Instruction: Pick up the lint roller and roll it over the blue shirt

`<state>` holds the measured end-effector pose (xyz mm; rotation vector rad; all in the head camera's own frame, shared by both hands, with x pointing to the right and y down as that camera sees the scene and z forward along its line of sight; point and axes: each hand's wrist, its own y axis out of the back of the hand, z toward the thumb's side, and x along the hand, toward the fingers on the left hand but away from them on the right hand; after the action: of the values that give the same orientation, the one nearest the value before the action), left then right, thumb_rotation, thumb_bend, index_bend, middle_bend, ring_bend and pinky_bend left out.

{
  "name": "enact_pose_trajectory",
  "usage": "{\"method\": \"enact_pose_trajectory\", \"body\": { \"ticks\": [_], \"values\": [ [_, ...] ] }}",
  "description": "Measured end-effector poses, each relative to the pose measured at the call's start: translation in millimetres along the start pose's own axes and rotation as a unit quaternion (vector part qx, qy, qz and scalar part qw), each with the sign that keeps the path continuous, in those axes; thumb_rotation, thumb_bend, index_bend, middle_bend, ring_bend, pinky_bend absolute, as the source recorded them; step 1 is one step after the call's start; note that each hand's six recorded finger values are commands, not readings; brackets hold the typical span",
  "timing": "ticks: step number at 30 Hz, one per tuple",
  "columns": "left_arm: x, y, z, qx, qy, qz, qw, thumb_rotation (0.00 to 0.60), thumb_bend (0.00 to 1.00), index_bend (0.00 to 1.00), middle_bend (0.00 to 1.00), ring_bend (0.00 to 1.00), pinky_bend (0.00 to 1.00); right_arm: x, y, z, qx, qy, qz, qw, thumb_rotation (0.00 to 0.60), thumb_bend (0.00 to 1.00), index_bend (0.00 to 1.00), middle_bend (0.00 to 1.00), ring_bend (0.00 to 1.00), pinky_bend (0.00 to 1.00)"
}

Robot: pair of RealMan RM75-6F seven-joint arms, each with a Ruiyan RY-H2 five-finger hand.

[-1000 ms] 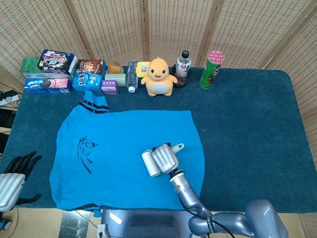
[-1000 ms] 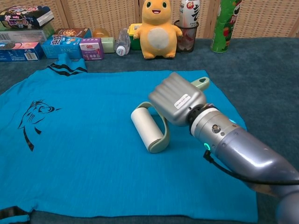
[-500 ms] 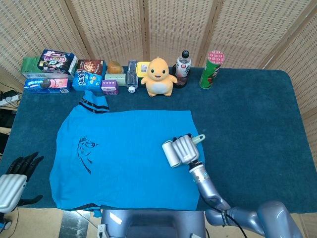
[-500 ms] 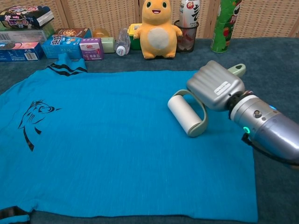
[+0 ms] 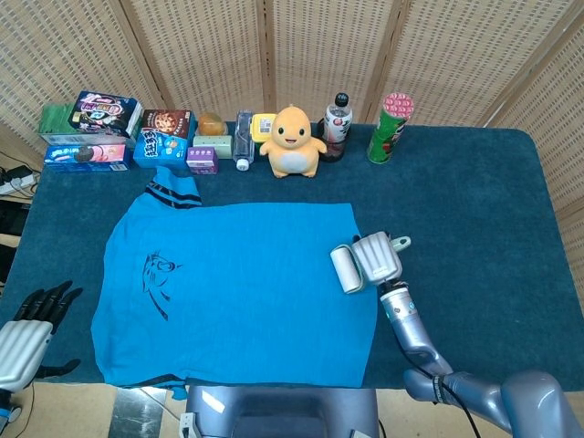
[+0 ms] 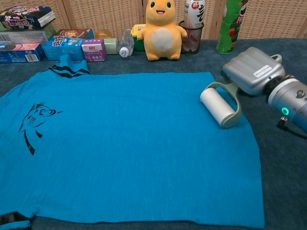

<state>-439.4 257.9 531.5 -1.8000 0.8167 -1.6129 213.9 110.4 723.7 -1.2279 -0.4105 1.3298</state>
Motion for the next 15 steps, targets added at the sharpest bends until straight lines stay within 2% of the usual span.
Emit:
{"method": "enact_pose_trajectory", "body": {
  "ticks": [5,10,15],
  "values": [
    [-0.1,0.7,-0.3,-0.001,0.000,0.000,1.0000,0.600,0.09,0.00,0.00,0.00,0.01,-12.9,-1.8,-38.0,-0.028,-0.050,0.019,0.9982,0.600,1.00,0.53,0.72,0.83,1.00],
    [0.0,0.5,-0.5,-0.001,0.001,-0.001,1.0000,0.600,0.09,0.00,0.00,0.00,0.01,-17.5,-21.6,-72.0,-0.040,-0.094,0.056,0.9932,0.600,1.00,0.53,0.72,0.83,1.00],
    [0.3,-0.2,0.0,0.000,0.001,-0.003,1.0000,0.600,0.09,0.00,0.00,0.00,0.01,-14.7,-42.5,-89.9,-0.076,-0.130,0.094,0.9841,0.600,1.00,0.52,0.71,0.83,1.00]
  ]
}}
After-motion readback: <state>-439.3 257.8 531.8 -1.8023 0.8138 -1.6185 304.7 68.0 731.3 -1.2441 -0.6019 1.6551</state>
